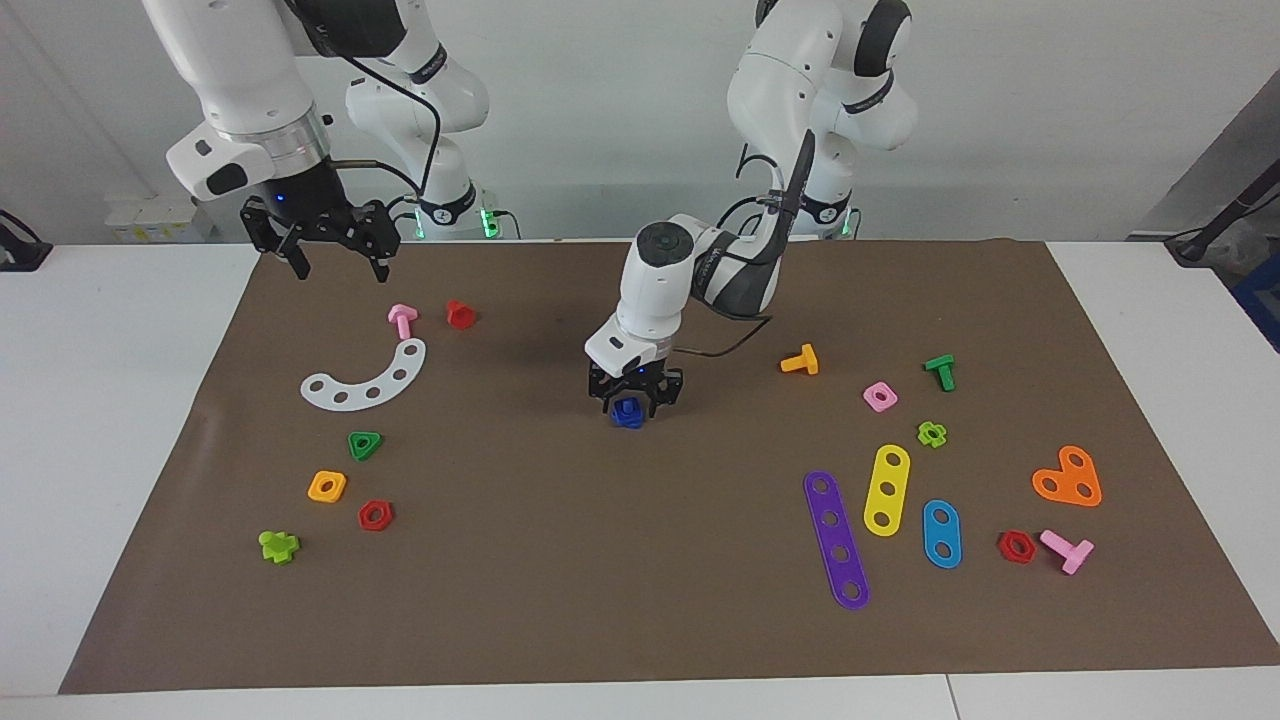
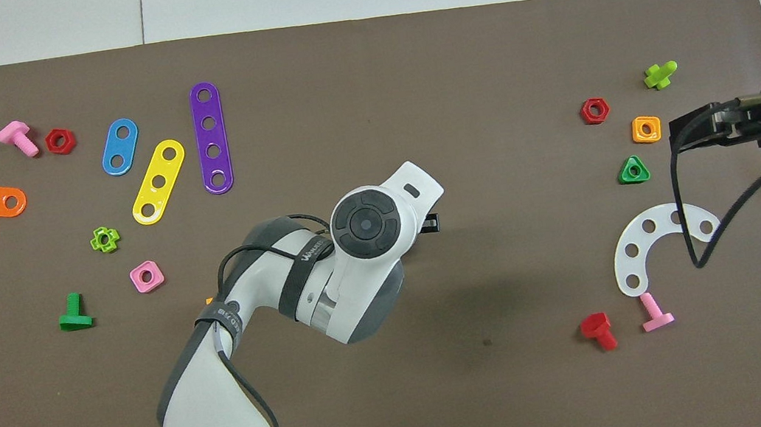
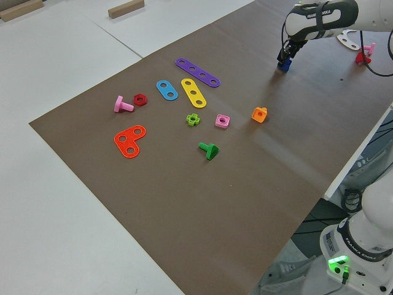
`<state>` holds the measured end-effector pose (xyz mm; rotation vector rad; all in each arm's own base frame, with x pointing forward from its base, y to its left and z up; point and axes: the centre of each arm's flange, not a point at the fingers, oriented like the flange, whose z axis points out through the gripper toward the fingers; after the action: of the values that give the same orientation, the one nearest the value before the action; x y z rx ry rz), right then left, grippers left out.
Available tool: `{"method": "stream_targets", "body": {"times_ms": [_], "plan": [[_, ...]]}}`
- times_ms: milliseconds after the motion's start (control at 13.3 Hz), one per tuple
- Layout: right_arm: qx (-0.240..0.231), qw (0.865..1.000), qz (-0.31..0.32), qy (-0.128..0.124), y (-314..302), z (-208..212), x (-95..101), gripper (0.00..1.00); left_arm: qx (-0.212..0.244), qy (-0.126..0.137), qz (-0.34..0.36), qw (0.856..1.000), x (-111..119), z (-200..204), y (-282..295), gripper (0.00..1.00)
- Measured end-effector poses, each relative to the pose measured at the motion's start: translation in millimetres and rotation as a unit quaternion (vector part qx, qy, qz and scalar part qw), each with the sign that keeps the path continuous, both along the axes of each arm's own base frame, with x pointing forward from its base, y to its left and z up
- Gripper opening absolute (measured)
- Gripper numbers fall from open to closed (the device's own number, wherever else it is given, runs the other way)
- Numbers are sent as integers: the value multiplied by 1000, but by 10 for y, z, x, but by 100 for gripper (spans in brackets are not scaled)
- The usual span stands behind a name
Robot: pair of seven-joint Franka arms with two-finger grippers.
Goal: Unscrew and place screws in storage area
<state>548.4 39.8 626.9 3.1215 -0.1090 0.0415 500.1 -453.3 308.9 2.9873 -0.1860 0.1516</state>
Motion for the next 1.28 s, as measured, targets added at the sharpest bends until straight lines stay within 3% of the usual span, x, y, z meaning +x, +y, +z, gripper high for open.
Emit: {"method": "stream_targets", "body": {"times_ms": [75, 226, 301, 527, 753, 979, 1281], "plan": [[0, 1000, 0, 0, 0, 0, 0, 100, 0, 0, 0, 1000, 1, -1, 0, 67], [0, 1000, 0, 0, 0, 0, 0, 100, 1, 1, 0, 1000, 1, 0, 2, 59], [0, 1000, 0, 0, 0, 0, 0, 100, 2, 3, -1, 1000, 3, 8, 1, 47], [0, 1000, 0, 0, -4, 0, 0, 100, 7, 9, -1, 1000, 57, 154, -28, 46], [0, 1000, -1, 0, -10, 0, 1, 100, 29, 36, 1, 999, 196, 516, -35, 46], [0, 1000, 0, 2, 2, -14, -2, 100, 49, 62, 39, 996, 606, 926, 394, 46], [0, 1000, 15, 12, 178, -158, -21, 100, 65, 101, 64, 991, 1266, 934, 1712, 46]]}}
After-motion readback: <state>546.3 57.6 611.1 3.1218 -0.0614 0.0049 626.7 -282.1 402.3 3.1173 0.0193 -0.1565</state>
